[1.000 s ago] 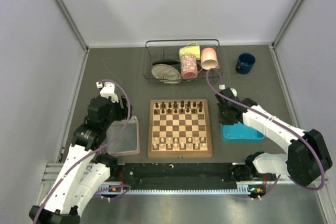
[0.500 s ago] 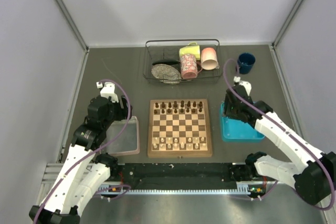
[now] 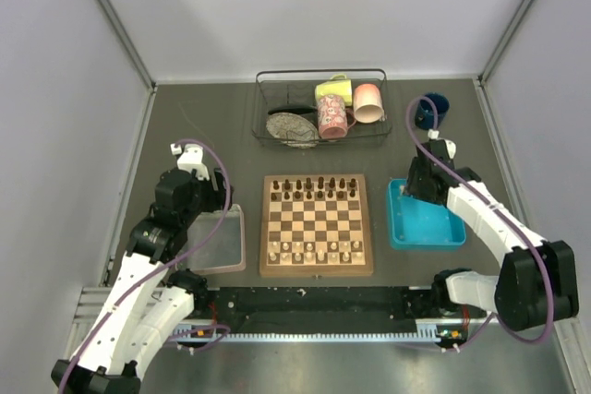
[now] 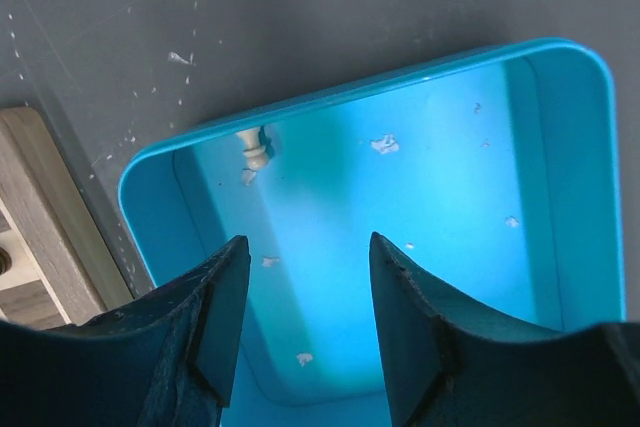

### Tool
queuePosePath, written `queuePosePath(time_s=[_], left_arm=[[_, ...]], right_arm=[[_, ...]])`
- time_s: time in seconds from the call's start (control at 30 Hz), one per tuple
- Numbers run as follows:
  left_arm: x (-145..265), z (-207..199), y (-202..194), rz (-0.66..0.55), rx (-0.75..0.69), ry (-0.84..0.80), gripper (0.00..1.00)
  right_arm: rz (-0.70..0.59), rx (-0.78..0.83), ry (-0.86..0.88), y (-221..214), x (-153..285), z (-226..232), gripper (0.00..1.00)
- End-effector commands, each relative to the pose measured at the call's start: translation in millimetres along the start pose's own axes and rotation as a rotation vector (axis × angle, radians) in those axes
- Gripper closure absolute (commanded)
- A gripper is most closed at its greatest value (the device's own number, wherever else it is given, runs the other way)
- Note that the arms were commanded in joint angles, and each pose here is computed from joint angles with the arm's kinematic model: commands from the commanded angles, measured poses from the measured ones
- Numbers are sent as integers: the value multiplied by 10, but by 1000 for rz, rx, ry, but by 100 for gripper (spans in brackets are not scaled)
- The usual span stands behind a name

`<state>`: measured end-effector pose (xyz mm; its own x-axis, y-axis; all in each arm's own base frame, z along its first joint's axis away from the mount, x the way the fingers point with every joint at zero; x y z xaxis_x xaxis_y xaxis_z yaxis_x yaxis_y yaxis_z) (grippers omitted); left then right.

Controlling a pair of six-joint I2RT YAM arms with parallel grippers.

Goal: Set up the chess pieces on the board

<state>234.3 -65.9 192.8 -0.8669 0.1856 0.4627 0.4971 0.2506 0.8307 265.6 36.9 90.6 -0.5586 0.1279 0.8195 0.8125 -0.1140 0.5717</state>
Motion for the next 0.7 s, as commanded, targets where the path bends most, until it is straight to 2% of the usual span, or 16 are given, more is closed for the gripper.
queuePosePath(time_s=[0.0,0.67], left_arm=[[-35,-60,73,-34,-9,-31,25],[-52,-59,57,-25,-10,-29,25]], right_arm=[[-55,29,66,153,-135,144,49],[2,85,106,28,-549,290,59]])
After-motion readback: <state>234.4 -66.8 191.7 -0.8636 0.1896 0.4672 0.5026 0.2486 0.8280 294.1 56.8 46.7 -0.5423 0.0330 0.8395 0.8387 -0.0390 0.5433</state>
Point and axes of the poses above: each gripper's point midway between its finger pads, its own x axis back along the fingers, its own z axis along the line the jaws close on, y = z × x, the point moved 1 cm from there along x, back along the fingers, and after that the axes turned 10 degrees about x, right-handed, at the moved point
